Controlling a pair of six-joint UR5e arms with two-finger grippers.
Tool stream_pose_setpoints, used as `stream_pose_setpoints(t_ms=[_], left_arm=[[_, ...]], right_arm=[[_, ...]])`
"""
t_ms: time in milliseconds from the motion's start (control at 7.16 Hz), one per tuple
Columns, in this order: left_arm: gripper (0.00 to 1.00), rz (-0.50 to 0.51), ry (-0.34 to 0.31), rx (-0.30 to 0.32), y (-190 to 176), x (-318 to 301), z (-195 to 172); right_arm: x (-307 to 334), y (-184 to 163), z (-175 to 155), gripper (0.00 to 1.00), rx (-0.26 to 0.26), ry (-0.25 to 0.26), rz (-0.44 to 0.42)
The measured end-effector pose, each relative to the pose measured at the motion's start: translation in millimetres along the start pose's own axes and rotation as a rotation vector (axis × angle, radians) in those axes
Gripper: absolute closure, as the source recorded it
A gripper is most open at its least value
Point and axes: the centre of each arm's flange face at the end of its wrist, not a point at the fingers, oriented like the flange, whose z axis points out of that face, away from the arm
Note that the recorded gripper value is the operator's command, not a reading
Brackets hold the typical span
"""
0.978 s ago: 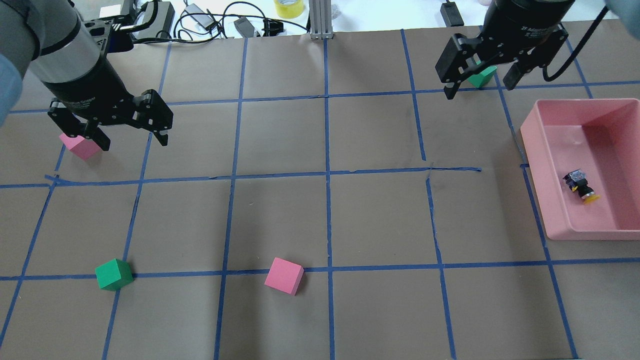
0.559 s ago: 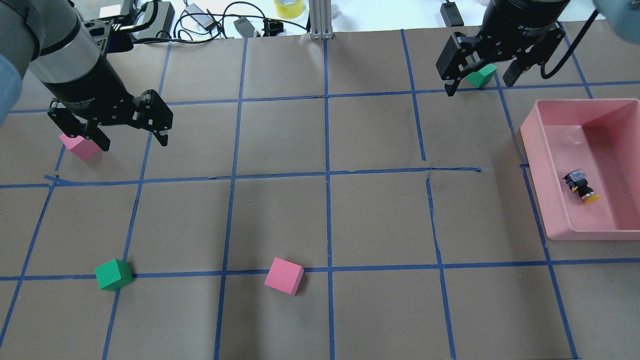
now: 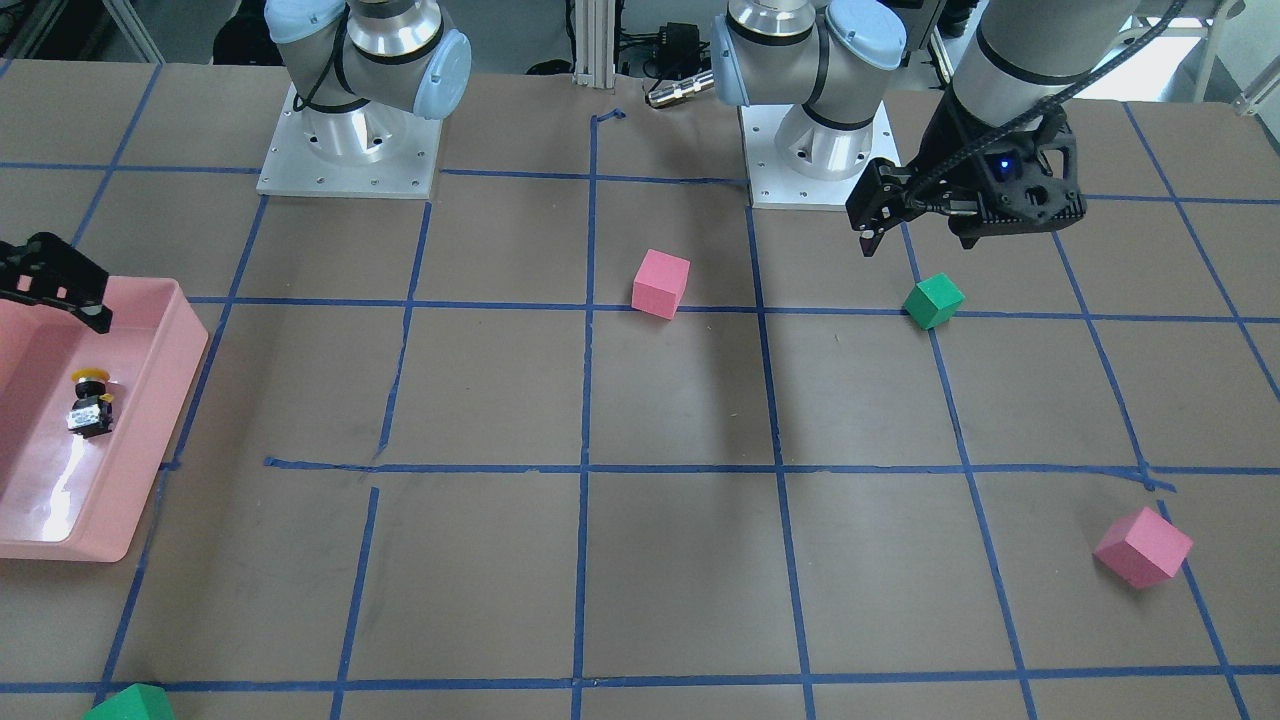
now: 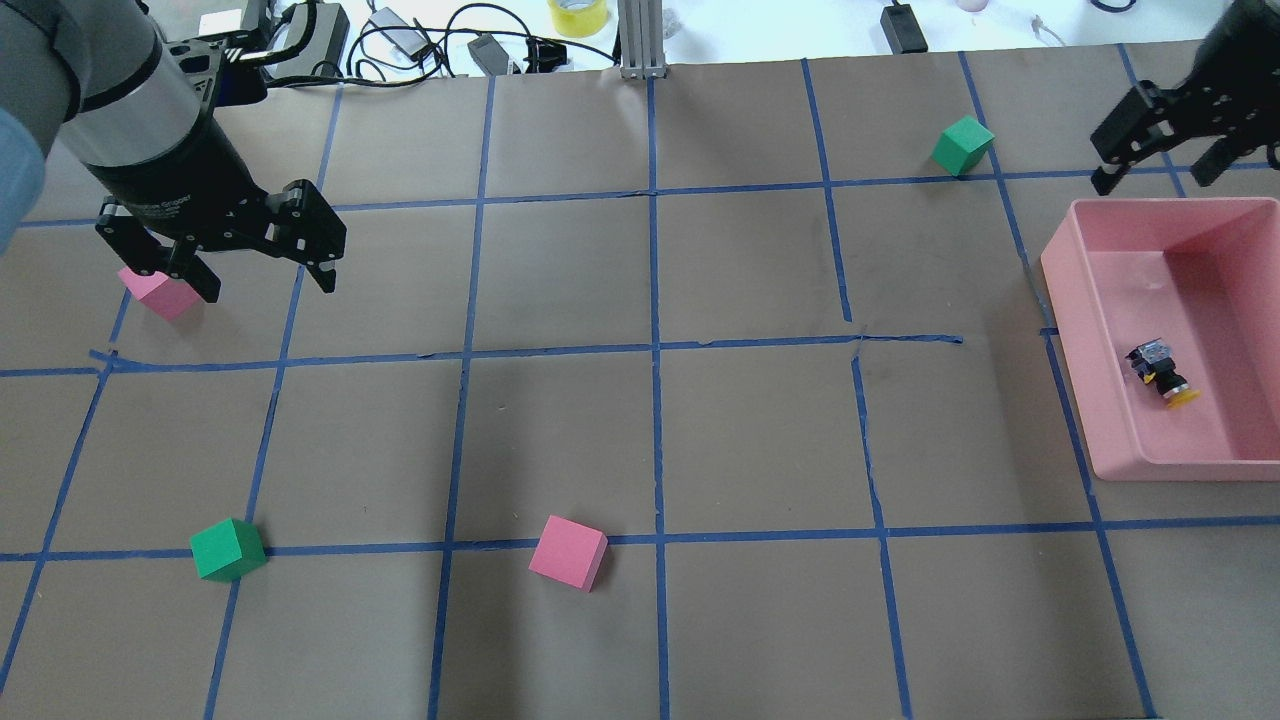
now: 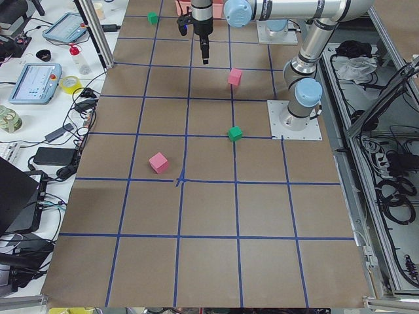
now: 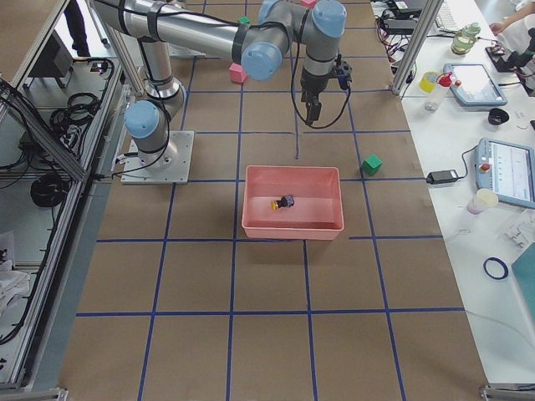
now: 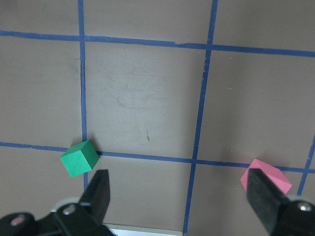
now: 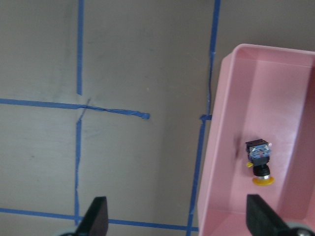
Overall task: Align button upright
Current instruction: 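Move the right gripper over the pink bin toward the black button switch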
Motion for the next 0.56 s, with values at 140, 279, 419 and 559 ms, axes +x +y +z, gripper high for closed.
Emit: stream_pose_setpoints(t_ms=[140,279,419,559], left_arm=[[0.00,0.000,0.000,0.000,0,0,0],[0.00,0.000,0.000,0.001,0,0,0],[0.00,0.000,0.000,0.002,0,0,-1],[0.00,0.000,0.000,0.001,0,0,-1]], right_arm=[[47,4,23,0.00,-0.005,-0.009,-0.039],[84,13,49,0.00,0.007,-0.002,-0.080],[107,25,81,0.00,0.020,0.003,-0.138],[117,37,113,0.00,0.028,0.004,-0.211]])
